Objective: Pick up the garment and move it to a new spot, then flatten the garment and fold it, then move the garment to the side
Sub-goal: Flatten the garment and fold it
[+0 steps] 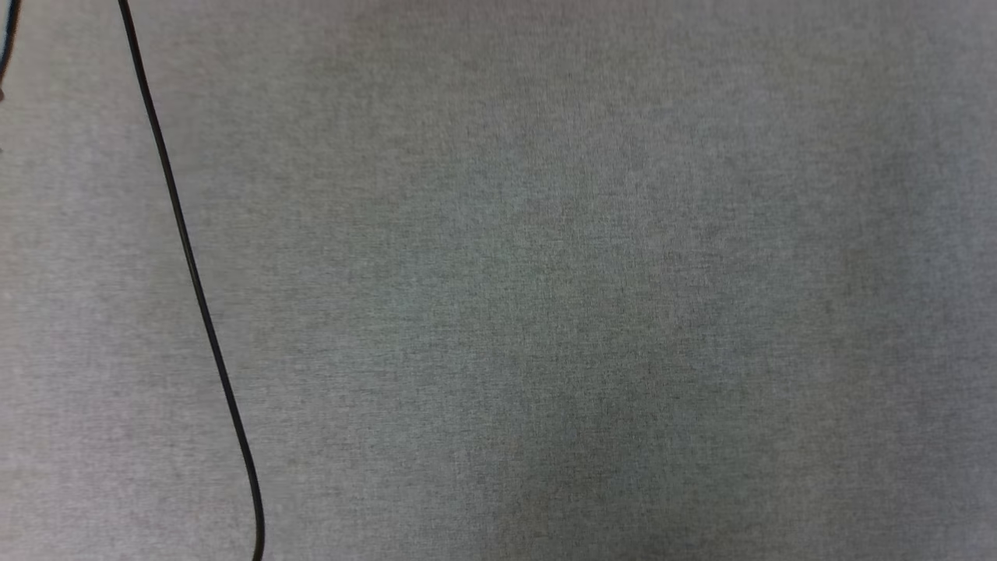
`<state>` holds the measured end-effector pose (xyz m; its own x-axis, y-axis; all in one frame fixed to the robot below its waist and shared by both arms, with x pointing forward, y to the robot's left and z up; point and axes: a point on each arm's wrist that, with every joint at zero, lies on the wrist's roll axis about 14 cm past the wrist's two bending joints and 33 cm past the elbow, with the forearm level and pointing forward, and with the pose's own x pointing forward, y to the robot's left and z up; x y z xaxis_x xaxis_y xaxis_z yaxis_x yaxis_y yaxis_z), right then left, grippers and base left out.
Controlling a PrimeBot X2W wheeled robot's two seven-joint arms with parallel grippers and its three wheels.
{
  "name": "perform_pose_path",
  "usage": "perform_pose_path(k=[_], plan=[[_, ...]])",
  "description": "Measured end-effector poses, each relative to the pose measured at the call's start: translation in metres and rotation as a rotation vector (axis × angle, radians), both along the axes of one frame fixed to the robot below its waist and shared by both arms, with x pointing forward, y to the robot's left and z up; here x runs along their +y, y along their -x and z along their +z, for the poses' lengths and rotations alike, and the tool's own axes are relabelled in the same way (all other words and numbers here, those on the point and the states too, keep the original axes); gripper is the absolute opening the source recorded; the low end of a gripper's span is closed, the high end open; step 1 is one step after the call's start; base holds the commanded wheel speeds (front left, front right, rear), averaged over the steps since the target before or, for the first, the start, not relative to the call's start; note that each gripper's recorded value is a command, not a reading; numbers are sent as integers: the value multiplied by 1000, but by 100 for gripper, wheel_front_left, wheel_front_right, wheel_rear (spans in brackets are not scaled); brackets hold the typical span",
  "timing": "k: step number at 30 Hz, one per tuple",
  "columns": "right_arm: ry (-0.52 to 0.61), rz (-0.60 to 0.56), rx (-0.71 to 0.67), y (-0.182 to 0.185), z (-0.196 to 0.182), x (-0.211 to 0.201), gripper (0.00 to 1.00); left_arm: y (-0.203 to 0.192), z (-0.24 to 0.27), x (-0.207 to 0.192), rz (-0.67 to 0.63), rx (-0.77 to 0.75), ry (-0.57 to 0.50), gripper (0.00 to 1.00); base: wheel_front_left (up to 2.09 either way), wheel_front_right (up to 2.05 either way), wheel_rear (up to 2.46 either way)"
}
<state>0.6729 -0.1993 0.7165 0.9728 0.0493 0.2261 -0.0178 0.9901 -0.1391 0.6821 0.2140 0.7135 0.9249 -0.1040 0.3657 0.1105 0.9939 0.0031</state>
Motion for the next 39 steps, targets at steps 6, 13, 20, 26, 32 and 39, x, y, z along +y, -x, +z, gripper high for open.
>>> perform_pose_path(k=[6, 13, 20, 26, 32, 39], plan=[[-50, 38, 130, -24, -76, 19, 0, -25, -78, -3, -1, 140, 37, 0, 0, 0, 0], [-124, 59, 312, -24, -176, 32, 0, -27, -179, -8, 3, 335, 85, 0, 0, 0, 0], [-206, 46, 431, 17, -247, 31, 0, 16, -245, -19, -26, 480, 140, 0, 0, 0, 0], [-260, 34, 493, 81, -285, 30, 0, 80, -254, -3, -22, 493, 214, 0, 0, 0, 0], [-264, 25, 503, 130, -288, 19, 0, 133, -247, 11, 4, 469, 240, 0, 0, 0, 0], [-216, 38, 541, 188, -290, 9, 0, 200, -245, 14, 26, 466, 220, 0, 0, 0, 0]])
